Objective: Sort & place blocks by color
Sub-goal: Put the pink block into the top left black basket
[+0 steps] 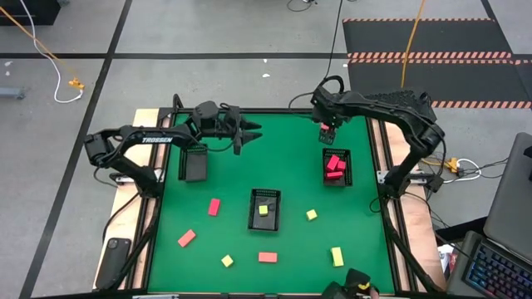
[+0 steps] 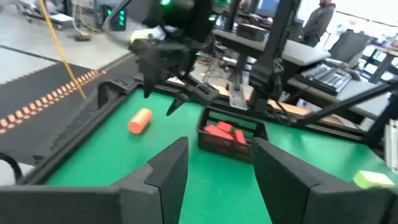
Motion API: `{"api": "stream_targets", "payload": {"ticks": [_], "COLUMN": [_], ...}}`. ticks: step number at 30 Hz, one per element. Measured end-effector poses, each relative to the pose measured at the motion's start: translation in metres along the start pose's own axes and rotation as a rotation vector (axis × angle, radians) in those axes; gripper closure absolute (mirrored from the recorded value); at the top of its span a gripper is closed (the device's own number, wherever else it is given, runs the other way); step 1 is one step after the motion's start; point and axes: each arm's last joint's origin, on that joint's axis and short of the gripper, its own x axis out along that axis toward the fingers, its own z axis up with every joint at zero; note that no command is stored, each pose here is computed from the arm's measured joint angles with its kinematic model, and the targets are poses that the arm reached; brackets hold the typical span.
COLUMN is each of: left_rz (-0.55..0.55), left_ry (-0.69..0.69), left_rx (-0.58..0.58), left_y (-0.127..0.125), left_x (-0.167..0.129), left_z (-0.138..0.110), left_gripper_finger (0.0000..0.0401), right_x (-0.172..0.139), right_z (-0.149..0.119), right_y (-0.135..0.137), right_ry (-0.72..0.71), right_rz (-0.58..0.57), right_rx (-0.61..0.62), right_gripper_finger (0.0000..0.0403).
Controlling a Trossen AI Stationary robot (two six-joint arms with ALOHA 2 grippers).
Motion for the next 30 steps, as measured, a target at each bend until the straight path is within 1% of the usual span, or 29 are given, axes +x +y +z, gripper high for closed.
{"api": "stream_targets", "payload": {"ticks": [3, 5, 11, 16, 19, 21, 24, 30], "left_rz": [-0.018, -0.025, -0.039, -0.038, -0.037, -0.037, -0.037, -0.036], "left_ry": [0.005, 0.013, 0.015, 0.017, 0.023, 0.023, 0.028, 0.036], "left_rx": [0.004, 0.017, 0.029, 0.03, 0.028, 0.029, 0.029, 0.024], "left_y": [-0.005, -0.008, -0.012, -0.012, -0.012, -0.012, -0.012, -0.012], "left_x": [0.002, 0.003, 0.005, 0.005, 0.005, 0.005, 0.005, 0.005], "left_z": [0.0, -0.002, -0.002, -0.002, -0.003, -0.003, -0.004, -0.004], "left_gripper_finger": [0.0218, 0.0217, 0.0217, 0.0217, 0.0217, 0.0217, 0.0217, 0.0217], "right_x": [0.012, 0.017, 0.03, 0.047, 0.054, 0.057, 0.057, 0.058], "right_z": [-0.001, 0.0, 0.004, 0.005, 0.007, 0.01, 0.013, 0.012], "right_y": [0.001, -0.001, -0.01, -0.012, -0.013, -0.015, -0.019, -0.023], "right_ry": [0.079, 0.097, 0.079, 0.12, 0.12, 0.096, 0.057, 0.053], "right_rz": [-0.01, -0.039, -0.049, -0.033, -0.036, -0.049, -0.07, -0.071], "right_rx": [-0.028, -0.048, -0.068, -0.085, -0.103, -0.106, -0.1, -0.089], "right_gripper_finger": [0.0129, 0.0129, 0.0129, 0.0129, 0.0131, 0.0141, 0.0165, 0.0231]}}
